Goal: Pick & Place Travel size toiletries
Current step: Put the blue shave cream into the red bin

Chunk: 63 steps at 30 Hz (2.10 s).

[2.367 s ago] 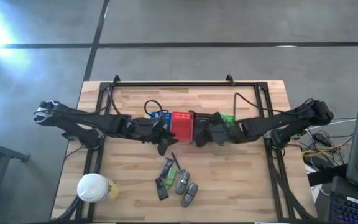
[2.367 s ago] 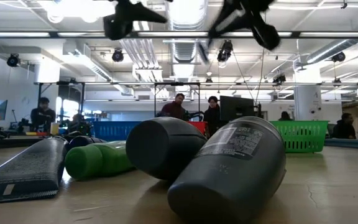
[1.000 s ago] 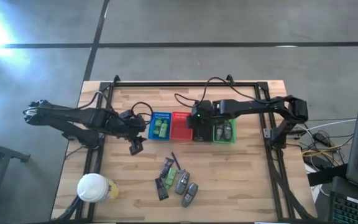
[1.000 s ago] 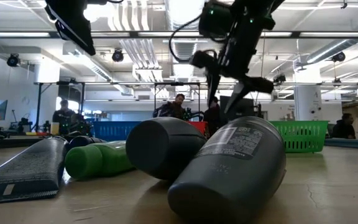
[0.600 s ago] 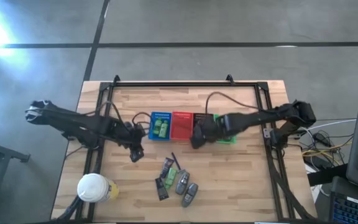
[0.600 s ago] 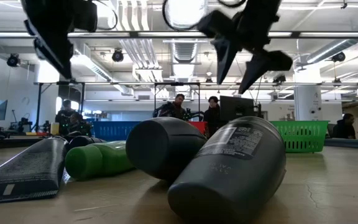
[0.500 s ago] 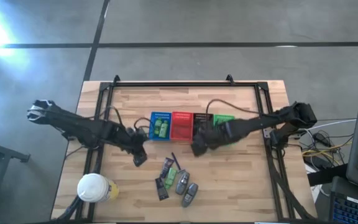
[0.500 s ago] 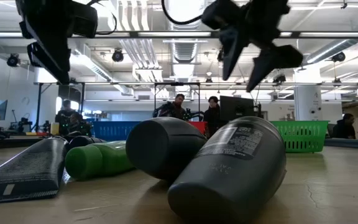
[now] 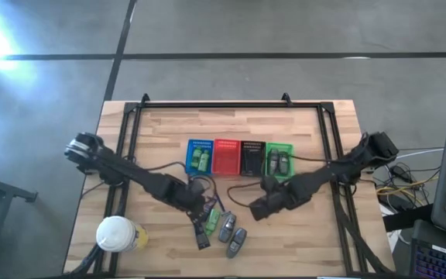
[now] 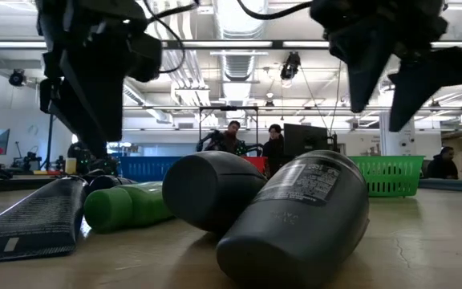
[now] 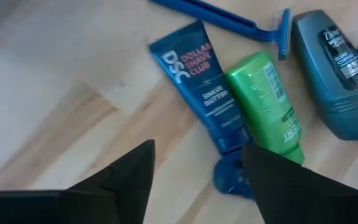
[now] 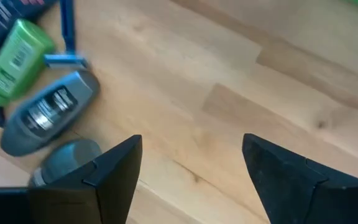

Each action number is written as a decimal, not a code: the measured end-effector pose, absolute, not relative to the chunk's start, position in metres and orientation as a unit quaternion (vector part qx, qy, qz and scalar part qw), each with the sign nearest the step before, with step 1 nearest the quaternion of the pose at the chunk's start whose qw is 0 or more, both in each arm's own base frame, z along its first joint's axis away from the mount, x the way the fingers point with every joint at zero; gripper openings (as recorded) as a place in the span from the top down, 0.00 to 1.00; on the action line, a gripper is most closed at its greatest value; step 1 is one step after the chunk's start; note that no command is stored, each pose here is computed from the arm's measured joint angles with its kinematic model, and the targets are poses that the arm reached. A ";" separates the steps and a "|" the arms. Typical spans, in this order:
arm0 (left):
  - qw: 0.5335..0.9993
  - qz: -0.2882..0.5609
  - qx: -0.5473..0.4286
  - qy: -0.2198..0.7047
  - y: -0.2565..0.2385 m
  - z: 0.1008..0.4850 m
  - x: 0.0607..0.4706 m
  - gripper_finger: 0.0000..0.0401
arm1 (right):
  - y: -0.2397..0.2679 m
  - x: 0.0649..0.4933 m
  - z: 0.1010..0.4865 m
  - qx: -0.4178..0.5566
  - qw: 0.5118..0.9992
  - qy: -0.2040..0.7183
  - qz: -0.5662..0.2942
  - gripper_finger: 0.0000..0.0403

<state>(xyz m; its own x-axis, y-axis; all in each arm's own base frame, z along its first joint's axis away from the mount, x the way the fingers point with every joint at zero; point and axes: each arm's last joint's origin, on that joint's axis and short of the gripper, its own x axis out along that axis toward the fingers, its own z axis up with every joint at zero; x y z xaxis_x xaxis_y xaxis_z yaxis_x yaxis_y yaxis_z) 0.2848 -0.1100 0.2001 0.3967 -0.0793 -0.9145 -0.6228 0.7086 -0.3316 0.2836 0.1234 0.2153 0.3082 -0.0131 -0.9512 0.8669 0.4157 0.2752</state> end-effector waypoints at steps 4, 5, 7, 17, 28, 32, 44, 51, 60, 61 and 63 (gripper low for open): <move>0.748 0.197 -0.350 0.528 -0.116 0.190 0.299 0.31 | 0.132 0.278 0.213 0.425 0.689 0.491 -0.323 0.29; 0.745 0.200 -0.353 0.530 -0.118 0.189 0.302 0.30 | 0.133 0.277 0.213 0.423 0.690 0.492 -0.321 0.28; 0.743 0.203 -0.354 0.531 -0.120 0.186 0.307 0.29 | 0.136 0.276 0.212 0.418 0.693 0.493 -0.319 0.27; 0.719 0.228 -0.346 0.558 -0.124 0.160 0.316 0.30 | 0.139 0.272 0.209 0.399 0.702 0.497 -0.317 0.23; 0.736 0.194 -0.287 0.581 -0.124 0.156 0.316 0.46 | 0.138 0.272 0.207 0.394 0.708 0.493 -0.318 0.27; 0.741 0.183 -0.268 0.588 -0.123 0.155 0.315 0.59 | 0.138 0.272 0.209 0.398 0.711 0.488 -0.314 0.32; 0.802 0.155 -0.227 0.530 -0.118 0.196 0.307 0.68 | 0.125 0.282 0.232 0.463 0.741 0.416 -0.251 0.43; 0.872 0.131 -0.164 0.442 -0.112 0.242 0.294 0.68 | 0.099 0.293 0.253 0.503 0.781 0.323 -0.183 0.45; 0.916 0.097 -0.080 0.380 -0.112 0.262 0.296 0.68 | 0.073 0.308 0.265 0.540 0.793 0.256 -0.116 0.40; 0.918 0.095 -0.076 0.377 -0.112 0.263 0.297 0.68 | 0.071 0.309 0.264 0.540 0.793 0.257 -0.118 0.39; 0.923 0.091 -0.072 0.366 -0.113 0.266 0.299 0.68 | 0.070 0.310 0.264 0.541 0.792 0.257 -0.118 0.38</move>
<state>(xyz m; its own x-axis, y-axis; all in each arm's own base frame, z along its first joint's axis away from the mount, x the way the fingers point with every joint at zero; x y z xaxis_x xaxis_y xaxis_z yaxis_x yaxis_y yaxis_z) 0.2986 -0.1129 0.2656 0.7150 0.1163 -0.6894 -0.2216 0.9729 -0.0657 0.3096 0.0700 0.2635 0.8398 0.0918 -0.5351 0.4653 0.3861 0.7965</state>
